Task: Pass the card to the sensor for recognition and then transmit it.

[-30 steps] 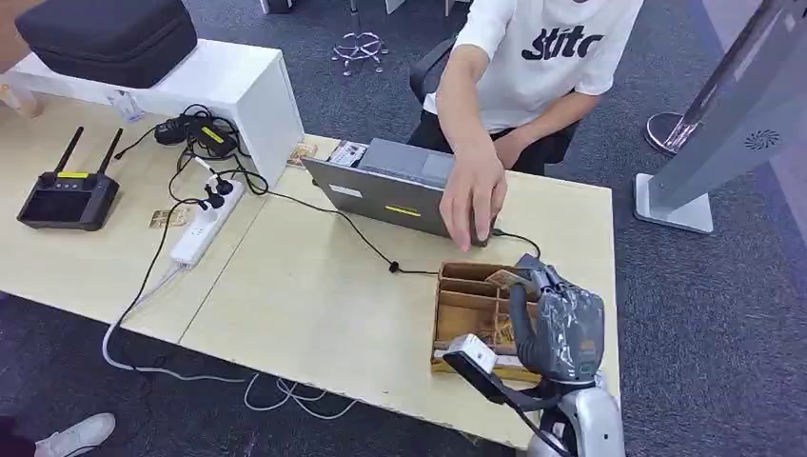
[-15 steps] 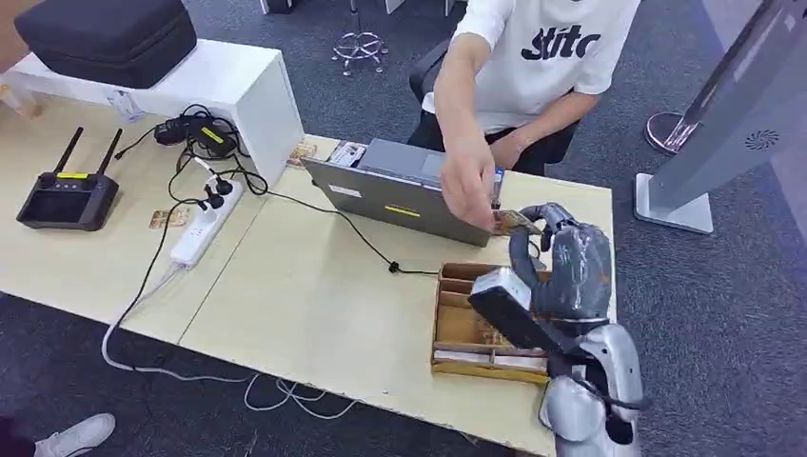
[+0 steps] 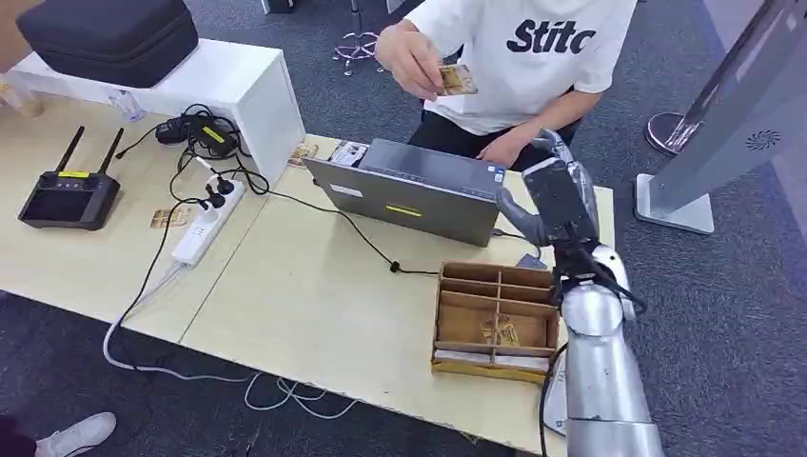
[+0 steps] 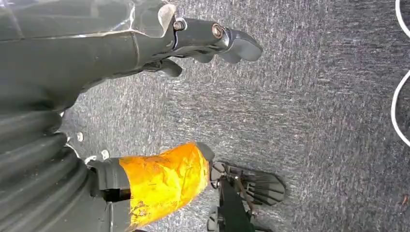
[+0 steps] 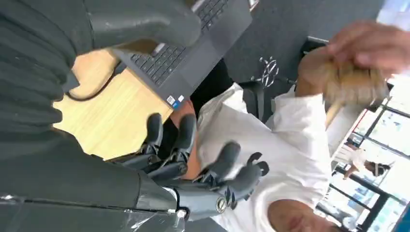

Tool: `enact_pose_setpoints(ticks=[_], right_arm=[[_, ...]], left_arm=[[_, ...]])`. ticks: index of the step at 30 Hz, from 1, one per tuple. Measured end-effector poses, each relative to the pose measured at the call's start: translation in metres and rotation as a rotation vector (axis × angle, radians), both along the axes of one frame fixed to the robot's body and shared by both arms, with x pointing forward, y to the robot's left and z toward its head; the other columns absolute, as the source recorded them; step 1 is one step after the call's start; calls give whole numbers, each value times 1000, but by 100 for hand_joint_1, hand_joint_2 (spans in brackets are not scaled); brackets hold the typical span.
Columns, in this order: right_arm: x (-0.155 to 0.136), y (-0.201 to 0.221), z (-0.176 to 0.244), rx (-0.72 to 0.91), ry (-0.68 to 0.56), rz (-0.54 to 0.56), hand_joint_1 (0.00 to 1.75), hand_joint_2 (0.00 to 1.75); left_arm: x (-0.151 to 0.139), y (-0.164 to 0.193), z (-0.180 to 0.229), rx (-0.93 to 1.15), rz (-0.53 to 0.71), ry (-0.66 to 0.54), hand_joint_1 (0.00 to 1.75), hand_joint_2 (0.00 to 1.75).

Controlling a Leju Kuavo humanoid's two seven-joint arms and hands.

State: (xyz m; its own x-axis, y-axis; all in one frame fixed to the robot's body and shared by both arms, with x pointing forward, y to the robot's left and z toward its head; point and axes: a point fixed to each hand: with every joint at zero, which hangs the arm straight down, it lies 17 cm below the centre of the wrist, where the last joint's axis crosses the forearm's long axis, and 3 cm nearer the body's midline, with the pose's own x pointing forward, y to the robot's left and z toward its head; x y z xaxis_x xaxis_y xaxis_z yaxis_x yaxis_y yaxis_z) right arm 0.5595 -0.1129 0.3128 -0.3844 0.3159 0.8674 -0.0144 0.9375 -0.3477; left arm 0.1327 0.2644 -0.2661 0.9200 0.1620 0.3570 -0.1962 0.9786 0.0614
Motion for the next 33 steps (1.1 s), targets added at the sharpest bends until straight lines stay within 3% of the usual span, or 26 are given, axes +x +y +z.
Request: enact_pose_setpoints(ticks=[3,6,10,27,29,30,33], right_arm=[[13,-45,-6,160,29,-66,0,0],[25,-119,-17,329,43,-186,0,0],[26,-191,-40,430,65,-308,0,0],[24,-225,-65,491,103,-383,0,0],[21,-247,-67,561,91,-427,0,0],[17,-265,-71,633,79,-464,0,175],[-22,-378,-112,881,-11,-690,0,175]], left_arm=[[0,2,0,4,-6,1,0,175],[-1,4,0,11,-20,3,0,175],[-1,7,-1,16,-26,4,0,175],[1,7,0,17,-30,1,0,175],[1,8,0,20,-38,2,0,175],[1,10,0,24,-45,1,0,175],[4,10,0,30,-73,-2,0,175]])
